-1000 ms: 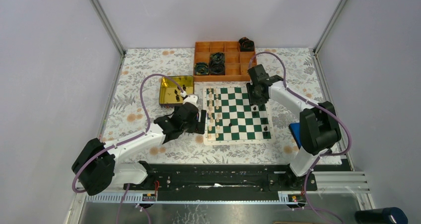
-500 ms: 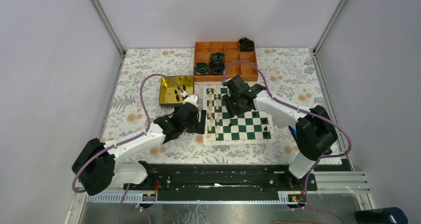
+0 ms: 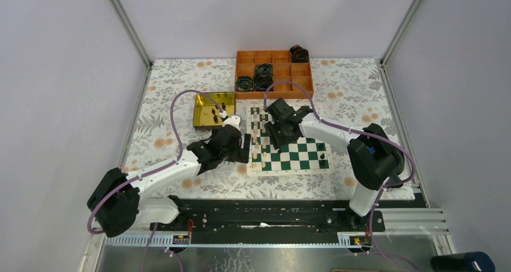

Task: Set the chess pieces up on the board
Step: Pick up the chess piece from the chessboard.

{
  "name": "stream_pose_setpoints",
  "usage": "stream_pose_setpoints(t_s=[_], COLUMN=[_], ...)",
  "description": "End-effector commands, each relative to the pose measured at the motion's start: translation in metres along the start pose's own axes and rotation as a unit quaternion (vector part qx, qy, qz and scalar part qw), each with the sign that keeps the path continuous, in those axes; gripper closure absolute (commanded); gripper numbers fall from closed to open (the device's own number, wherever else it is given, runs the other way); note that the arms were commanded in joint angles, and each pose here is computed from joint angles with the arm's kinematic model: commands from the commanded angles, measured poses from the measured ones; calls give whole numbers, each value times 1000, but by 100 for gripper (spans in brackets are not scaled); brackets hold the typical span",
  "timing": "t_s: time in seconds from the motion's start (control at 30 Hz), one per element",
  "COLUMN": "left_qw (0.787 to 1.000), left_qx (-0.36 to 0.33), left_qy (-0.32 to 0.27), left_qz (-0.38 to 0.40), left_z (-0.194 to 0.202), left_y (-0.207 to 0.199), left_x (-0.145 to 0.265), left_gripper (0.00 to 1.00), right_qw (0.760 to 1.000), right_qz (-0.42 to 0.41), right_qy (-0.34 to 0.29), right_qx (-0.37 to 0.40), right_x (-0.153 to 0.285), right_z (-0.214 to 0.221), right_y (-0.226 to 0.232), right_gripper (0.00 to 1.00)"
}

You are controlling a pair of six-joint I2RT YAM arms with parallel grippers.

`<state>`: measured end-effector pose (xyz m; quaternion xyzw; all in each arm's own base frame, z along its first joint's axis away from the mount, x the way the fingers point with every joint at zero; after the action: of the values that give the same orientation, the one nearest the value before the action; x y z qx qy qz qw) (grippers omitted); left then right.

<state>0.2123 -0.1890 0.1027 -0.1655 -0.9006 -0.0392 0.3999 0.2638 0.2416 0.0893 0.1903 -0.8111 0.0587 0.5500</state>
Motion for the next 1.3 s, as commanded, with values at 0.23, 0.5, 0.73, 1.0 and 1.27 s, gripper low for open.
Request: stream_pose_setpoints(t_s=[0.23, 0.5, 0.73, 1.0, 1.27], left_qw=[1000, 1000, 1000, 1000, 1000], left_qx=[-9, -9, -10, -10, -10], left_qy=[-16, -17, -15, -14, -15], left_qz=[-4, -2, 0, 0, 0], left_z=[-11, -11, -11, -11, -11], left_y=[-2, -2, -3, -3, -3], left_x=[4, 5, 4, 4, 4], left_gripper=[1, 1, 1, 1, 1], right_qw=[1000, 1000, 1000, 1000, 1000], right_qz=[-12, -9, -6, 0, 10], right_qy=[14, 21, 22, 24, 1], right_qx=[-6, -6, -6, -9, -12], right_x=[-18, -27, -30, -29, -8], right_z=[10, 13, 12, 15, 4], right_y=[5, 4, 3, 1, 0], right_gripper=[50, 55, 67, 82, 91])
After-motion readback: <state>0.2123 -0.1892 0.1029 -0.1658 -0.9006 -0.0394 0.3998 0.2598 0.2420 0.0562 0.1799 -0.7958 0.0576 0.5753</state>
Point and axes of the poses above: each gripper's point midway between its finger pads, its own x axis back along the fingers, its own y axis along the line the jaws close on, z = x × y, the point moved 4 cm from there along x, back along the fingers, and after that the axes turned 7 degrees about -x, right-handed, at the moved point
